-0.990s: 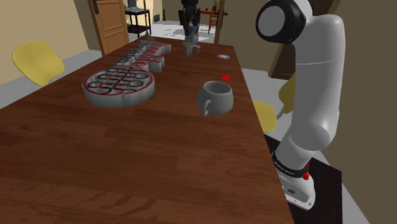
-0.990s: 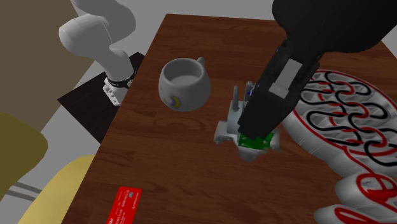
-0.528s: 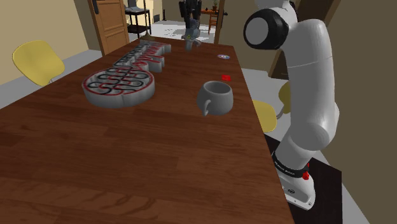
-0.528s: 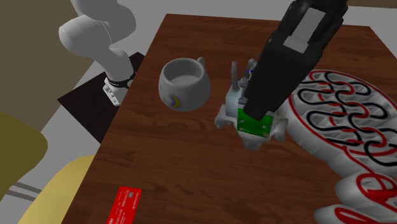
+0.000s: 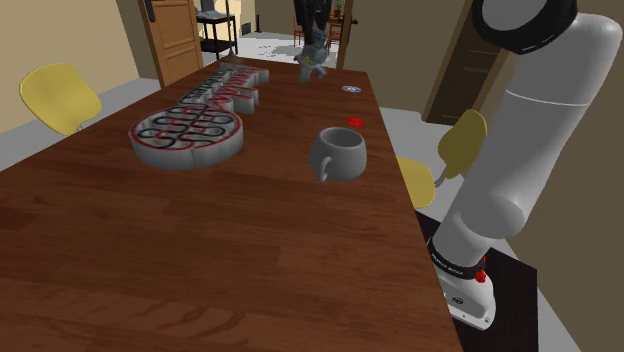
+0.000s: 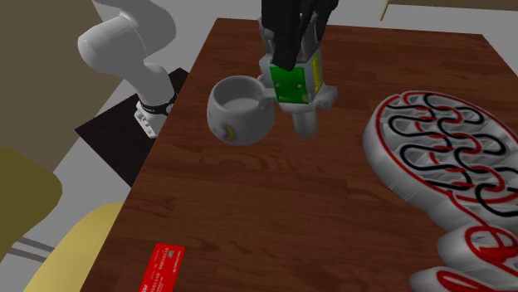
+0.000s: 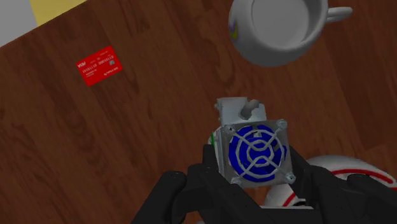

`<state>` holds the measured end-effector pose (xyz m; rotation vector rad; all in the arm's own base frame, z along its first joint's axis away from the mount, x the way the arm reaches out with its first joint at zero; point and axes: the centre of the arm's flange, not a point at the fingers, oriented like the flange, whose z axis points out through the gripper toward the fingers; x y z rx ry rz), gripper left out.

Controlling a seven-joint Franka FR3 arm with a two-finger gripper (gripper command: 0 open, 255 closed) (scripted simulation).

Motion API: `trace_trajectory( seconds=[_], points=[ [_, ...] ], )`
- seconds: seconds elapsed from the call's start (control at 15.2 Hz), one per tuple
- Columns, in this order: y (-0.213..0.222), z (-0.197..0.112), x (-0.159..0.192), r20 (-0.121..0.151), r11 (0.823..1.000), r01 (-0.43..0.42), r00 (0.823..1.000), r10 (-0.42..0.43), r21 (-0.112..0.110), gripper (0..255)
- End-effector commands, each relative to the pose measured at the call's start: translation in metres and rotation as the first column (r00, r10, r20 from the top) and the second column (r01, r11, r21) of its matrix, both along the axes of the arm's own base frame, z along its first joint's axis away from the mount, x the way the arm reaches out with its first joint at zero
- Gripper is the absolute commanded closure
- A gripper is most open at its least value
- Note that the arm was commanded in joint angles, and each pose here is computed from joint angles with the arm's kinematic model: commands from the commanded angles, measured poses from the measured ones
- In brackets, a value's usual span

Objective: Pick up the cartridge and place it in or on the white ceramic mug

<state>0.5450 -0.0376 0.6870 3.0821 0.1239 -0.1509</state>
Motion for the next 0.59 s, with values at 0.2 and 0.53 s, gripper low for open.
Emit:
trace_trajectory(
  seconds=[0.2, 0.53],
  points=[
    [0.034, 0.009, -0.06, 0.0, 1.0, 0.0, 1.0, 0.0, 0.0, 255],
    [0.067, 0.018, -0.117, 0.0, 1.0, 0.0, 1.0, 0.0, 0.0, 255]
  ],
)
